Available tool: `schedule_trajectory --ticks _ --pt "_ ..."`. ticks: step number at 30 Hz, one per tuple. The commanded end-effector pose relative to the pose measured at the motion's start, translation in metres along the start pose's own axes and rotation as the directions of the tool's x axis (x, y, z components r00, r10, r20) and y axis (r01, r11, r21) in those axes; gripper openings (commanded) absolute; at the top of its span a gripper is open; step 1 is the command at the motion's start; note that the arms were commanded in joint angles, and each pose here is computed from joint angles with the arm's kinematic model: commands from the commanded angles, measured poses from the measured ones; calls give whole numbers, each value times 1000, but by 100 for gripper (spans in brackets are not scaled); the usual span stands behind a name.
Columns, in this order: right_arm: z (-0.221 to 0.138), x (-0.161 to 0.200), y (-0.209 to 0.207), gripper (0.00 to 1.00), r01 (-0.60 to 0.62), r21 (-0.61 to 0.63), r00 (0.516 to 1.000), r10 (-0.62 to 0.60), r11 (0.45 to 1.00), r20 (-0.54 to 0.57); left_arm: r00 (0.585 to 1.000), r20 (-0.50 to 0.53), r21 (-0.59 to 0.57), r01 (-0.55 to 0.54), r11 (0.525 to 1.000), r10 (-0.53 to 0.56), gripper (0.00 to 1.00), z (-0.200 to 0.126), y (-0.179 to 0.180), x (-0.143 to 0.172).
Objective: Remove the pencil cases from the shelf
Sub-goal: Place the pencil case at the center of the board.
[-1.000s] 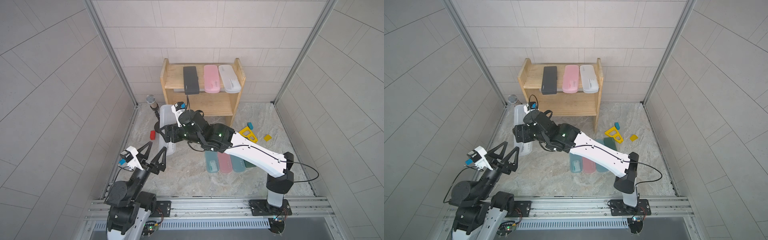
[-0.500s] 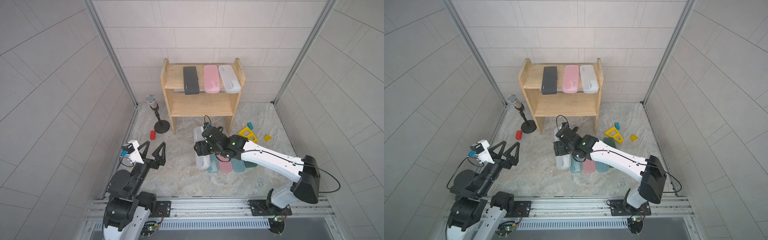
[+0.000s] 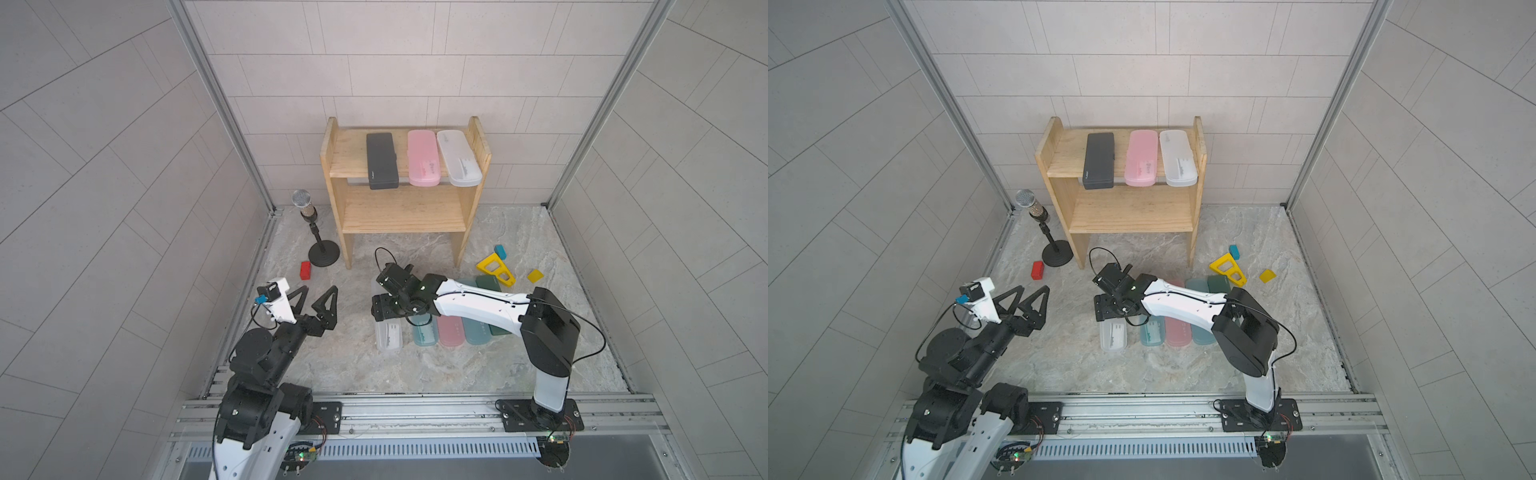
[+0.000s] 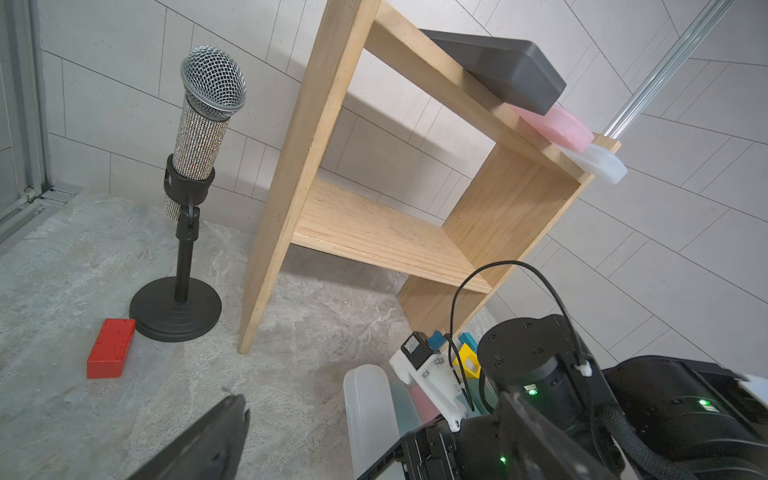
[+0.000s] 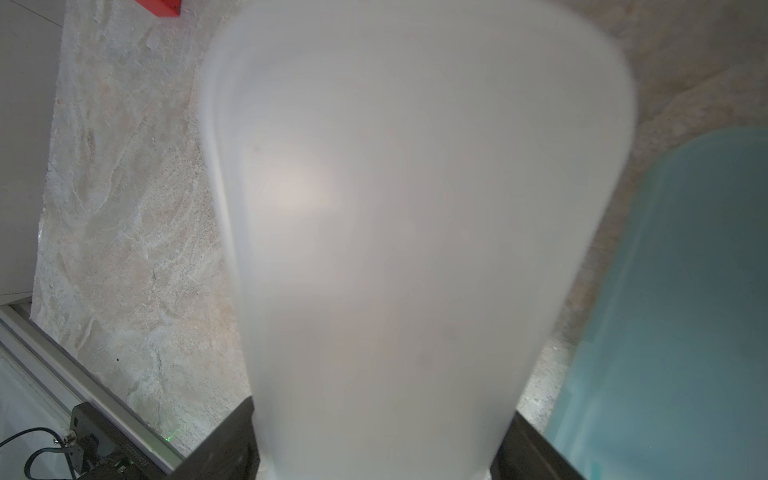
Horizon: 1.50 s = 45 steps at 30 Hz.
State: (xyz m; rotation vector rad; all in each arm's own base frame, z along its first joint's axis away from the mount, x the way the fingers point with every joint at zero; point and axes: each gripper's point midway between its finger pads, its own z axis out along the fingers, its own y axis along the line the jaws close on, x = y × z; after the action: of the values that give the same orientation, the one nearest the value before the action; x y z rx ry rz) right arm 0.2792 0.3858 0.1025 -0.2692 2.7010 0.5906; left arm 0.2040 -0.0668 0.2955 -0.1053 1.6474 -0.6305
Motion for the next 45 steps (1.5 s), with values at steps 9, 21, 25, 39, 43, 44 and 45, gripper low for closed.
schedule_trajectory --ticks 9,21,25,39,43,44,45 --pt "12 -3 -22 56 -22 60 999 24 998 -24 1000 12 15 2 1000 -3 100 3 -3 -3" --pt "24 4 -49 58 -27 129 999 32 991 -33 1000 7 12 9 1000 -9 100 3 -2 -1" --pt "30 3 -55 61 -24 146 999 29 989 -31 1000 12 10 22 1000 -22 100 2 -2 -2" --pt "22 -16 -53 88 -9 153 1000 9 988 0 999 19 23 41 999 -42 100 1 -5 -6" --pt "13 -24 -47 96 -3 144 1000 0 990 21 999 21 26 40 999 -40 100 1 -7 -9" --pt "11 -25 -45 97 0 142 1000 -4 990 26 999 19 25 41 999 -42 100 1 -7 -9" --pt "8 -27 -44 99 2 138 999 -6 990 33 999 19 28 41 999 -41 100 1 -8 -10"
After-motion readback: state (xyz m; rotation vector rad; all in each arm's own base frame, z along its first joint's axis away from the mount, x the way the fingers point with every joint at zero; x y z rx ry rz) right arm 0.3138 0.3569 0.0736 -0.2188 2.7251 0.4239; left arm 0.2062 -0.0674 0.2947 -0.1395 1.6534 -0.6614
